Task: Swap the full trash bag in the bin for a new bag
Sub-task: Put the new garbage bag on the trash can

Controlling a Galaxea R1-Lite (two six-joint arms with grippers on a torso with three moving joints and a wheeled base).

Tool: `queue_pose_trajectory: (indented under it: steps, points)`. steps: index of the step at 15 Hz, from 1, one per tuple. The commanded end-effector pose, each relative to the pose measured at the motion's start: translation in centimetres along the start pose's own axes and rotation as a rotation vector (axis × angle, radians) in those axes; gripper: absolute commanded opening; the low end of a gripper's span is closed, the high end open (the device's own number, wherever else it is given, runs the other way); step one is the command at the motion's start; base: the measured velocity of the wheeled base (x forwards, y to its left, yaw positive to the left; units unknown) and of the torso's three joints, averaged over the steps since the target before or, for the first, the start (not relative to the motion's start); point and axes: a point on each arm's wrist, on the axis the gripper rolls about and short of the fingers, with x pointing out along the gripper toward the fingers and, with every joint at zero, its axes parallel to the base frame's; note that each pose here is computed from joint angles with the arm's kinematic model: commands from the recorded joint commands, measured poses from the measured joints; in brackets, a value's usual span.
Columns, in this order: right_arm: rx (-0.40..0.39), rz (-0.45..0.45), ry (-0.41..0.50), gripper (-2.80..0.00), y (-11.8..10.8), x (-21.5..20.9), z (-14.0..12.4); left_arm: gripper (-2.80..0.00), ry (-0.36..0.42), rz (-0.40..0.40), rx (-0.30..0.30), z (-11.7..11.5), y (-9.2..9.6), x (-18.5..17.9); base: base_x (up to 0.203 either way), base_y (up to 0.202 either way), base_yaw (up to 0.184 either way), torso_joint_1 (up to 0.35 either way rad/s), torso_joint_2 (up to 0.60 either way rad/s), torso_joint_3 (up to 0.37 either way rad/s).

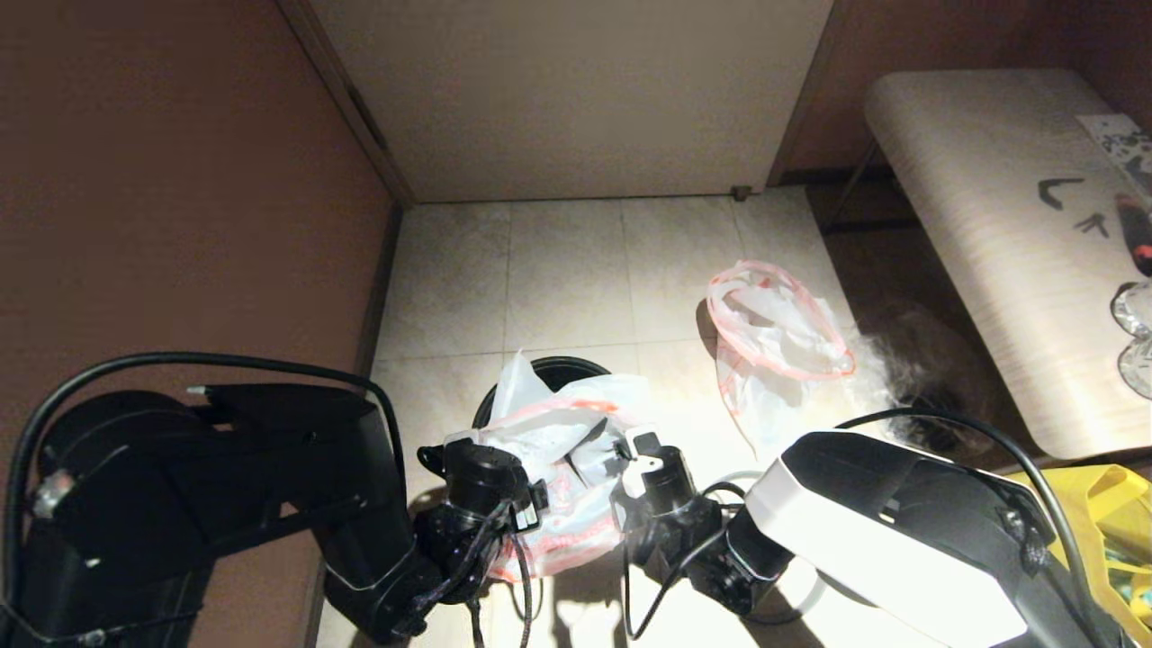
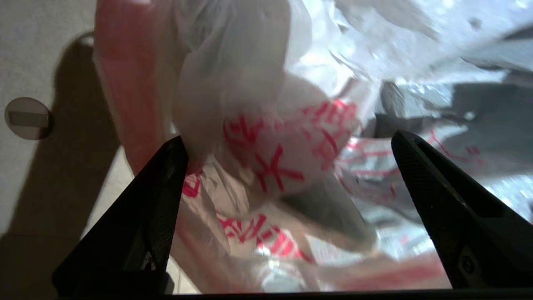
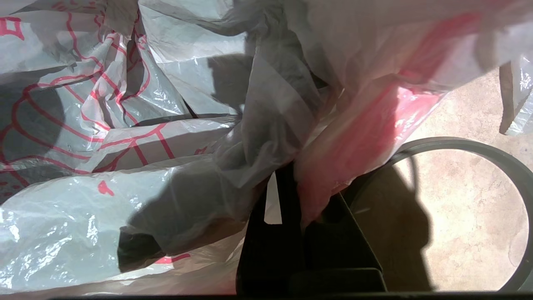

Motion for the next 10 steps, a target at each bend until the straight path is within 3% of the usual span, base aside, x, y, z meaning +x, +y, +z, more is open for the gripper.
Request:
queue_pose_trajectory:
  steps: [1,4,5,10]
  points:
    - [0.002,-0.001,-0.004,-2.8,0.0,0.0,0.0,0.0,0.01,0.029,-0.004,-0.7,0.4,1.6,0.0,0.0,0.0,0.0,0.0,0.0]
    - [0.004,-0.001,-0.004,-2.8,0.0,0.0,0.1,0.0,-0.017,0.043,-0.039,0.4,1.0,3.4,0.0,0.0,0.0,0.0,0.0,0.0]
    - [0.005,-0.001,-0.007,-2.8,0.0,-0.1,0.2,-2.8,-0.011,0.046,-0.038,0.5,1.1,3.6,0.0,0.0,0.0,0.0,0.0,0.0]
    - [0.008,0.001,-0.014,-2.8,0.0,-0.3,0.6,-2.8,-0.012,0.042,-0.037,0.6,0.8,3.7,0.0,0.0,0.0,0.0,0.0,0.0]
